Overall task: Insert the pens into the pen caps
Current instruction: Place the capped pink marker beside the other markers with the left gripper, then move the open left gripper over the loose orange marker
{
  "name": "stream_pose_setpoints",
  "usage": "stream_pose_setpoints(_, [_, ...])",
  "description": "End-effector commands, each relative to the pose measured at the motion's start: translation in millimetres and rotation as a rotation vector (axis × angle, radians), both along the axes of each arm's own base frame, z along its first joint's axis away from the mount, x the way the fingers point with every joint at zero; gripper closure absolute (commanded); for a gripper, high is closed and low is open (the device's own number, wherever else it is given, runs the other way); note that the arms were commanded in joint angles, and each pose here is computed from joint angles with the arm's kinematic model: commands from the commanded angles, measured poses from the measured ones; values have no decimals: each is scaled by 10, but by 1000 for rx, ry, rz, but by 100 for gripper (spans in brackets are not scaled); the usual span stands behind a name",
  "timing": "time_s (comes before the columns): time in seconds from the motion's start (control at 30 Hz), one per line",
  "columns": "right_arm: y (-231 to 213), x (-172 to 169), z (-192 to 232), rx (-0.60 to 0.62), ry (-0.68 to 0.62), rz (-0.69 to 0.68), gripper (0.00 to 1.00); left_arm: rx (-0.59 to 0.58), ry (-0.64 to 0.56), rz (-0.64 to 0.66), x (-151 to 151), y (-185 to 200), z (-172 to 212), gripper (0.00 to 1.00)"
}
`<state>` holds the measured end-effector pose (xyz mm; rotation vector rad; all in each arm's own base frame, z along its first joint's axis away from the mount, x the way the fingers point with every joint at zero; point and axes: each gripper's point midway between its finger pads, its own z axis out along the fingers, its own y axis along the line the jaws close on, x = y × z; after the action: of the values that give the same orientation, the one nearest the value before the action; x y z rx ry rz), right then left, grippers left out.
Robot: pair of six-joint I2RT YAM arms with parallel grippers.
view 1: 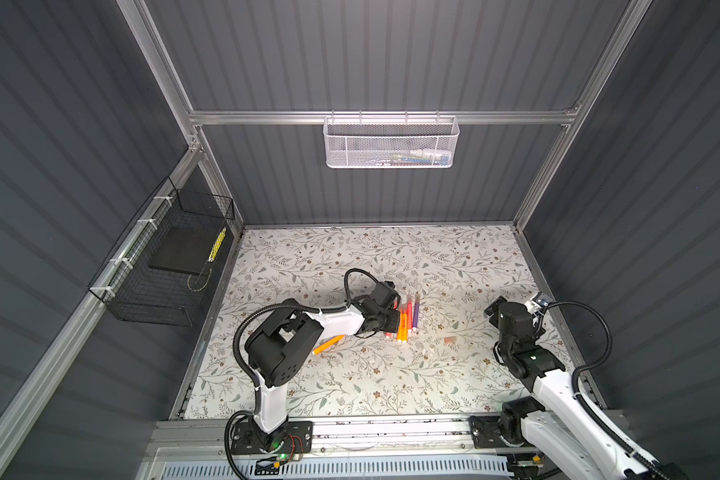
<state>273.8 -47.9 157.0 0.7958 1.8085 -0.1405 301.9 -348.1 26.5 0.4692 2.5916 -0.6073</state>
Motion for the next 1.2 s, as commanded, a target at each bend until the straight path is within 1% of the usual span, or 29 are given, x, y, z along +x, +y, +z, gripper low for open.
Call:
stream_pose_setpoints(0.0, [2, -31, -7, 7, -25, 10, 2, 100, 59, -1, -145, 192, -179, 82])
stream_pose_setpoints(0.3, [-2, -68, -5, 14, -50, 13, 1, 48, 7, -34, -160, 164, 2, 54])
stream_pose_setpoints(0.37, [-2, -68, -10, 14, -48, 12, 1, 32, -16, -53, -167, 158, 88, 51])
stream_pose_setpoints(0.43, [-3, -65, -6, 14, -48, 12, 1, 37, -65, -68, -151, 200, 256, 49])
stream_pose_setpoints(0.5, [-3, -65, -7, 14, -48, 12, 1, 74, -141, -42, -108, 354, 464, 47])
stream_pose_setpoints(0.6, [2, -65, -4, 15, -49, 16, 1, 117, -256, 35, -93, 695, 833, 42])
stream_pose_setpoints(0.7, [12, -61, -7, 15, -51, 22, 1, 179, -291, 127, -175, 1092, 1022, 42])
stream_pose_setpoints(0.8, [9, -60, -7, 16, -52, 21, 1, 258, -278, 210, -327, 1490, 999, 41])
stream_pose_setpoints(0.93, [15, -52, -8, 16, -51, 25, 1, 274, -222, 290, -491, 1792, 907, 37])
stream_pose_setpoints(1.03, [12, -56, -11, 16, -49, 23, 1, 259, -179, 286, -543, 1801, 803, 32])
stream_pose_setpoints(1.17, [13, -69, -9, 18, -55, 25, 1, 256, -98, 269, -548, 1757, 620, 30])
